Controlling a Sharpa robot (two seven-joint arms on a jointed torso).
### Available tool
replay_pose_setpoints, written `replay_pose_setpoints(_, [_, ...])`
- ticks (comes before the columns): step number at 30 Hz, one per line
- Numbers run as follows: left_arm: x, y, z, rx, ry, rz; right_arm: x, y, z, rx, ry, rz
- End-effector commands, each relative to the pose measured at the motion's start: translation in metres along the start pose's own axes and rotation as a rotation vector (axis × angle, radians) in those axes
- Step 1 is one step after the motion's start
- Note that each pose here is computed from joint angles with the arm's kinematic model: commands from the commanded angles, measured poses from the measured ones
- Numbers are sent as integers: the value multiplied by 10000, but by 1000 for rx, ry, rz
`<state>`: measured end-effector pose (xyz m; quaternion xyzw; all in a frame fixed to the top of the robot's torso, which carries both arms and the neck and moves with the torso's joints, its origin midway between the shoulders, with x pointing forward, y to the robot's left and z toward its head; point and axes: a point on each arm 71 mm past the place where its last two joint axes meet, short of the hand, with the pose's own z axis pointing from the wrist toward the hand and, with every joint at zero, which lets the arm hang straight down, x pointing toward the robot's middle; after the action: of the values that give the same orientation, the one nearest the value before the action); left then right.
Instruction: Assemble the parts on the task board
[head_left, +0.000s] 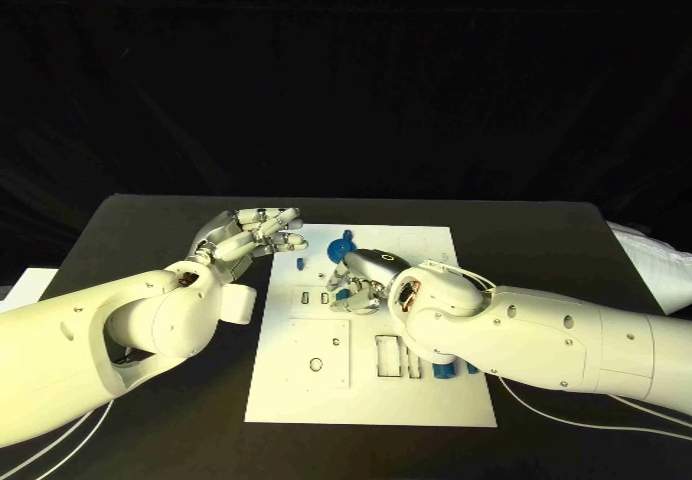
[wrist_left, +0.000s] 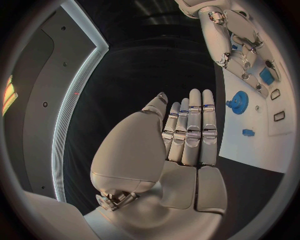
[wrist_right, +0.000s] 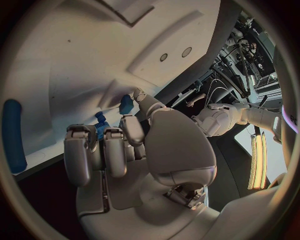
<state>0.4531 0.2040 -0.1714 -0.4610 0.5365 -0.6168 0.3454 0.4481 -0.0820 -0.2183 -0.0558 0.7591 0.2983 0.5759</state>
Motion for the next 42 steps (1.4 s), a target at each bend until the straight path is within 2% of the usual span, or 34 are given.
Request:
replay_pose_setpoints(1, [20,-9,2,6,19,-8,62,-38,-12,14,26,-19])
replay_pose_setpoints(15, [15,-8,4,6,18,-7,44,-28,-21,4,4,-11])
replay_pose_setpoints(25, [17,-6,9,7,19,-8,-22,24,-102,-54,-60,27])
replay_pose_setpoints(34, [1,-5,11,7,16,-7,-277,-20,-280,-92,-91,56])
replay_pose_setpoints(42, [-10,-3,15,6,13,-6,-551,-239,-435,-48,-79,4])
